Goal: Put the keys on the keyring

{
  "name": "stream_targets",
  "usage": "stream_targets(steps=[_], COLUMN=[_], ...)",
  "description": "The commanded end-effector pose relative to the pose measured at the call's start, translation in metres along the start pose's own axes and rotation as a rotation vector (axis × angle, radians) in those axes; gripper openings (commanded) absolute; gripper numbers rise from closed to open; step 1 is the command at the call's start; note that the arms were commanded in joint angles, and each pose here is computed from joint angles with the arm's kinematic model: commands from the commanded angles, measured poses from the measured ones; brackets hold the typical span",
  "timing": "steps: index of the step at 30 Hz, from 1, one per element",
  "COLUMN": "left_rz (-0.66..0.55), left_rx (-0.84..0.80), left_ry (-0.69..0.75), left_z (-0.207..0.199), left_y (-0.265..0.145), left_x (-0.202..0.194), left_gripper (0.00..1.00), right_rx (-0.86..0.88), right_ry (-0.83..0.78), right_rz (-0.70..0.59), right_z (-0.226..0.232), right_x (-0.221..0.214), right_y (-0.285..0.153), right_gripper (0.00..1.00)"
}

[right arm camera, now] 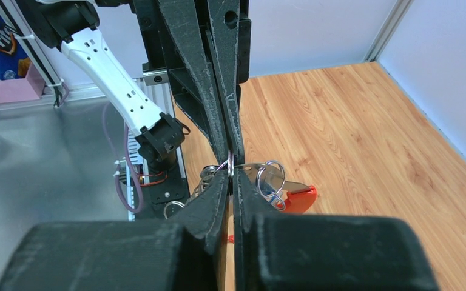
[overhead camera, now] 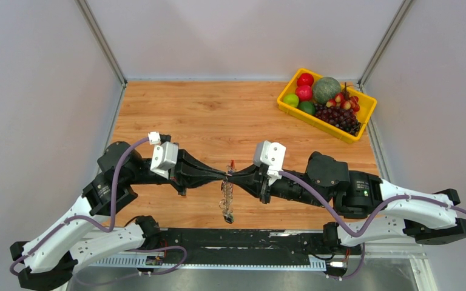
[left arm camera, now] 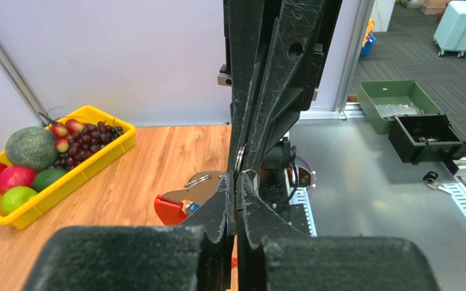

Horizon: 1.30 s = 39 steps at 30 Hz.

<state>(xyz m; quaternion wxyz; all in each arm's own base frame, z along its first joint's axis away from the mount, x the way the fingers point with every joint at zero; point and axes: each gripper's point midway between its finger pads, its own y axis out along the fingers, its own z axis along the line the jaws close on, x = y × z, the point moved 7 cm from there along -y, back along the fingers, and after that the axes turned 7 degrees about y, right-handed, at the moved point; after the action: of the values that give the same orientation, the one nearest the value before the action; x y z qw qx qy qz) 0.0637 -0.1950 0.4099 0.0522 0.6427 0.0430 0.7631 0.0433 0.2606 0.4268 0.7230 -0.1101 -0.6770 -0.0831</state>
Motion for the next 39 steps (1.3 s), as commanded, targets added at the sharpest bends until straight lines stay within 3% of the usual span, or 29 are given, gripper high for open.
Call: stream_targets(steps=[1,14,27,39], left_rz=[0.048,0.101,0.181,0.231], left_rx=[-0.027,-0.02,-0.051,-0.09], left_ry=[-0.017,-0.022,-0.048,-0.052], left_z=[0.0,0.001,-0.001,-0.004], left_y=[0.004,0.001,0.0,-0.003], left_x=[-0.004,-0.004,-0.011,-0.014], left_gripper=[0.0,0.0,0.0,0.0], right_rx=[0.011,0.0,-0.011,-0.023], right_ry=[0.021,0.045,0.077,0.125], right_rz=[-0.131,-0.003,0.203,0.254], right_z=[0.002,0.001,0.004,0.009], right_x=[0.03,0.022,0.002,0.004], right_y=[-0.003,-0.018,-0.018,-0.006], right_gripper=[0.13,0.51,0.52,0.43])
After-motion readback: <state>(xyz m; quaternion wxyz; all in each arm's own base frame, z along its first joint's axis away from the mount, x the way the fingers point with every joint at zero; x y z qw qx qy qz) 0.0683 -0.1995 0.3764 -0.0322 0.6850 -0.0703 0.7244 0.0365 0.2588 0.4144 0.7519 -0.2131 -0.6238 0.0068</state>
